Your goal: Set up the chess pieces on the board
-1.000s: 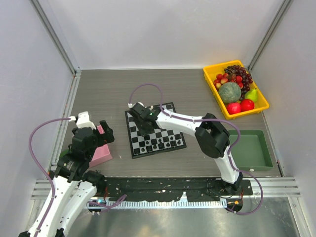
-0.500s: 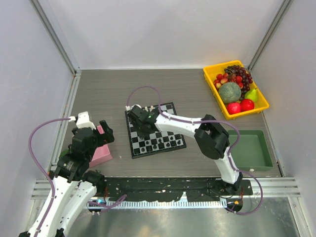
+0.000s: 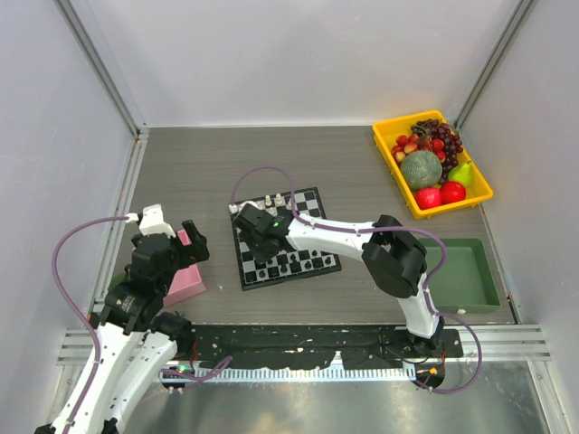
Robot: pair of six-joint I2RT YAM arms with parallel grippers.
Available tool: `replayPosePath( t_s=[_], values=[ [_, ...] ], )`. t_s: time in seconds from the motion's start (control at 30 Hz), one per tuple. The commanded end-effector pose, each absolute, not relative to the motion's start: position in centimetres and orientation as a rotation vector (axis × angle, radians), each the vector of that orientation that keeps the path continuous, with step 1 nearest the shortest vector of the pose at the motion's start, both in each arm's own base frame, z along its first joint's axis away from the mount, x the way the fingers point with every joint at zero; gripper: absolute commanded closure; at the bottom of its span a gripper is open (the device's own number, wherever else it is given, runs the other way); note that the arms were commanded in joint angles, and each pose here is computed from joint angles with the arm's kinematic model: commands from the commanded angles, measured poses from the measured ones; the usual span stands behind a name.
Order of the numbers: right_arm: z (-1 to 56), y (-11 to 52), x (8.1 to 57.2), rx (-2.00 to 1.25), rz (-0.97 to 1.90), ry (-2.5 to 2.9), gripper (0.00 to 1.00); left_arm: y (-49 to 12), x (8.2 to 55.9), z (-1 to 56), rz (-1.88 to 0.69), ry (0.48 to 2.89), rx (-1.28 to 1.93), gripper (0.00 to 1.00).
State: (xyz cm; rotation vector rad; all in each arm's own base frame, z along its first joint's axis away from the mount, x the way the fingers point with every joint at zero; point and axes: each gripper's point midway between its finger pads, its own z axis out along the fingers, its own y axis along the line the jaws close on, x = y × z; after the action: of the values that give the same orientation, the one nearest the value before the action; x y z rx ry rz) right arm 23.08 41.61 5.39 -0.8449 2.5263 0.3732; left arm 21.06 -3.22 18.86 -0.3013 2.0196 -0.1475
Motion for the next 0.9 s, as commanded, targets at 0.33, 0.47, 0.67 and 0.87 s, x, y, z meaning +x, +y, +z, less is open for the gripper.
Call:
replayPosePath(
  t_s=[0.33,0.47,0.67,0.87],
  values=[
    [6.67,41.72,21.59,-0.872,0.422,2.529,0.88,-3.32,21.56,20.39,-0.166,1.970,-0.296,0.01],
    [6.95,41.85,21.40,-0.877,0.433,2.524,0.88,-3.37,21.60,20.30,-0.167,1.973,-0.297,0.01],
    [7.05,41.95,21.04,-0.887,0.441,2.523,0.88,-3.44,21.61,20.33,-0.169,1.973,-0.294,0.01],
    [6.91,41.84,21.07,-0.884,0.429,2.524,0.88,-3.38,21.63,20.30,-0.166,1.973,-0.295,0.01]
  ],
)
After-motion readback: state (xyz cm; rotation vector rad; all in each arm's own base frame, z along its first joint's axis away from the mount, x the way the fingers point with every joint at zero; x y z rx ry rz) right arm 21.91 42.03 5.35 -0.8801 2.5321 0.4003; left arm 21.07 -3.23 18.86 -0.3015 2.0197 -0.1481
